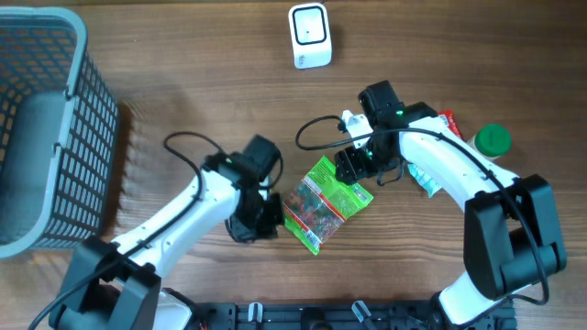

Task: Scan the item barcode
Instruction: 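Move the left gripper to the green candy bag and grasp its edge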

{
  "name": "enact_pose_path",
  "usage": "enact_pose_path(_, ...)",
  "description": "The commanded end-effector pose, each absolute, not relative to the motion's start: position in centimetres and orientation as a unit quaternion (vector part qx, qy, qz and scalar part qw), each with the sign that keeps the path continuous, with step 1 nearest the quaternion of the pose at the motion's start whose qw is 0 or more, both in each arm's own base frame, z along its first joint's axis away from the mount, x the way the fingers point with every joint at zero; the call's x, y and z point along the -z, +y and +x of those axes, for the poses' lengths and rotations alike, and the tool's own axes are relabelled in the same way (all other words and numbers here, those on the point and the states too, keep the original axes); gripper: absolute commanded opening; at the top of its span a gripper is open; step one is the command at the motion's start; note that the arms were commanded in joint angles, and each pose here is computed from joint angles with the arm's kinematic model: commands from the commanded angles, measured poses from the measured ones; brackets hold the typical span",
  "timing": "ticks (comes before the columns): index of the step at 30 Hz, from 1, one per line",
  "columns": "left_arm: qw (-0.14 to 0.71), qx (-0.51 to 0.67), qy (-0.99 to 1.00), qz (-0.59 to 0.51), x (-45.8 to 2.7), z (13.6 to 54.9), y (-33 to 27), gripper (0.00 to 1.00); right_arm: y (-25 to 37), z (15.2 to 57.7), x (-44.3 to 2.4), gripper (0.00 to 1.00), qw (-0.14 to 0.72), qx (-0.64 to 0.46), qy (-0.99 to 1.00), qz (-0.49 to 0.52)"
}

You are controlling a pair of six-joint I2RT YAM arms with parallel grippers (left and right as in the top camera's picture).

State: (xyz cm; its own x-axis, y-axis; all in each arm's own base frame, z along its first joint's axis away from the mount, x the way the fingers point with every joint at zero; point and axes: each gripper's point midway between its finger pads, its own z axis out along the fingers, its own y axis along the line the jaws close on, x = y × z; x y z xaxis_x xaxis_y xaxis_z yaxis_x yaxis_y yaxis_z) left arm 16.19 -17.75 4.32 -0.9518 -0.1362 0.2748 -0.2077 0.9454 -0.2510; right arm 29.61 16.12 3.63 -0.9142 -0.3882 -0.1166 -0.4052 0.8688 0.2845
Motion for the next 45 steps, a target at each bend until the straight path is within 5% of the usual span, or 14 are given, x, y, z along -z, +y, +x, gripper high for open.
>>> enact_pose_path(1,0.129,-0.137,-0.974,0.129,-2.9,15.3,-18.6,0.04,16.5,28.9,-3.5,0.71,0.017,-0.174,0.963,-0.203)
enact_pose_path(19,0.115,-0.195,-0.964,0.140,1.2,18.9,-22.3,0.04,17.0,27.5,-3.7,0.71,-0.014,-0.197,0.961,-0.195)
enact_pose_path(29,-0.003,-0.265,-0.947,0.181,0.0,27.0,-21.7,0.04,17.2,27.4,-3.8,0.70,-0.017,-0.206,0.961,-0.185)
enact_pose_path(35,-0.021,-0.230,-0.966,0.113,-5.1,29.6,-19.5,0.04,17.9,29.3,-5.4,0.70,0.015,-0.210,0.956,-0.204)
enact_pose_path(45,0.077,-0.218,-0.973,0.024,-4.5,22.1,-24.3,0.04,12.0,31.4,-5.6,0.74,0.009,-0.156,0.984,-0.080)
